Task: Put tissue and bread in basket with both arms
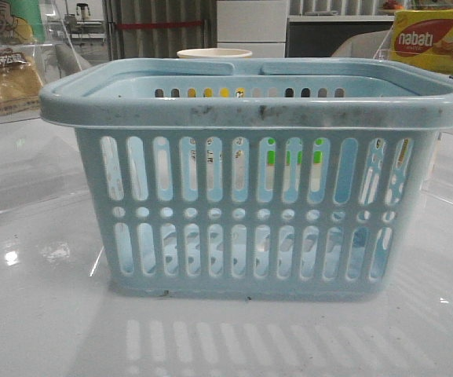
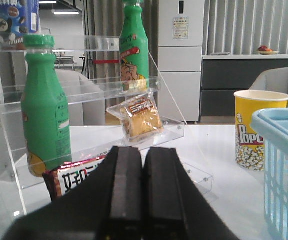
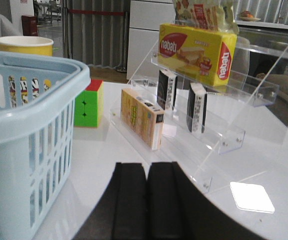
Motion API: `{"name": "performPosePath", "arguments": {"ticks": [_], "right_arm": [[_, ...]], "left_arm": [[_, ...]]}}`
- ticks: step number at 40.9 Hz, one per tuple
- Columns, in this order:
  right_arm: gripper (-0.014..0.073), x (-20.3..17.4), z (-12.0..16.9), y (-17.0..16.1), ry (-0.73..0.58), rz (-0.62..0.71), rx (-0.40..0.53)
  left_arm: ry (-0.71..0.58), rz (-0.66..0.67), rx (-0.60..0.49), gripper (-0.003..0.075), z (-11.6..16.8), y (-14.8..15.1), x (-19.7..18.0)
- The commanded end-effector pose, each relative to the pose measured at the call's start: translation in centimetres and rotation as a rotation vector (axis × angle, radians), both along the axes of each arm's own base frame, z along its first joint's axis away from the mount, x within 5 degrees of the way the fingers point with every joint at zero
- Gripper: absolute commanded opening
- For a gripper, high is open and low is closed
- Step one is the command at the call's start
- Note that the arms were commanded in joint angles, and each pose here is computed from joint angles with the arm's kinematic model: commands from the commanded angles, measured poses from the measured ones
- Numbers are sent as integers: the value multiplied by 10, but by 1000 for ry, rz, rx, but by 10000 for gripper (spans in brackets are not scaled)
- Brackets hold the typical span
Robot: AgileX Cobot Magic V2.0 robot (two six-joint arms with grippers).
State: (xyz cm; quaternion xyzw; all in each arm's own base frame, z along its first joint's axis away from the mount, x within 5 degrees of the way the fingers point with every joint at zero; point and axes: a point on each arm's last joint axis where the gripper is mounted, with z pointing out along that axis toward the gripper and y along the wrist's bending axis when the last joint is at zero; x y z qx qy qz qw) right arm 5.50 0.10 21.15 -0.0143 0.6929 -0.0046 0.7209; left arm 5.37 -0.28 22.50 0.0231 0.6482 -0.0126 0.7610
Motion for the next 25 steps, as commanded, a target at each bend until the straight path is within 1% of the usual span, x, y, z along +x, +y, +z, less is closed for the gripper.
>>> {"name": "performPosePath", "arguments": {"ticks": [1, 6, 8, 13, 16, 19, 23, 25], "right_arm": [[57, -13, 50, -1, -199, -8, 2], [57, -27, 90, 0, -260, -3, 0], [57, -30, 105, 0, -282, -2, 0], [57, -34, 135, 0, -282, 2, -1], [57, -33, 151, 1, -245, 6, -3], [57, -29, 162, 1, -188, 11, -5], [57, -19, 170, 2, -78, 19, -8], [57, -8, 169, 2, 11, 23, -9]], "left_arm": [[-207, -8, -22, 90, 43, 1, -14], [-281, -9, -26, 90, 82, 1, -26], [-293, -10, -26, 90, 98, 2, -31], [-266, -12, -24, 90, 133, 2, -35], [-232, -14, -22, 90, 153, 1, -33], [-177, -15, -18, 90, 166, 1, -27], [-72, -17, -11, 90, 174, 0, -14], [6, -18, -7, 90, 172, -1, -3]]}}
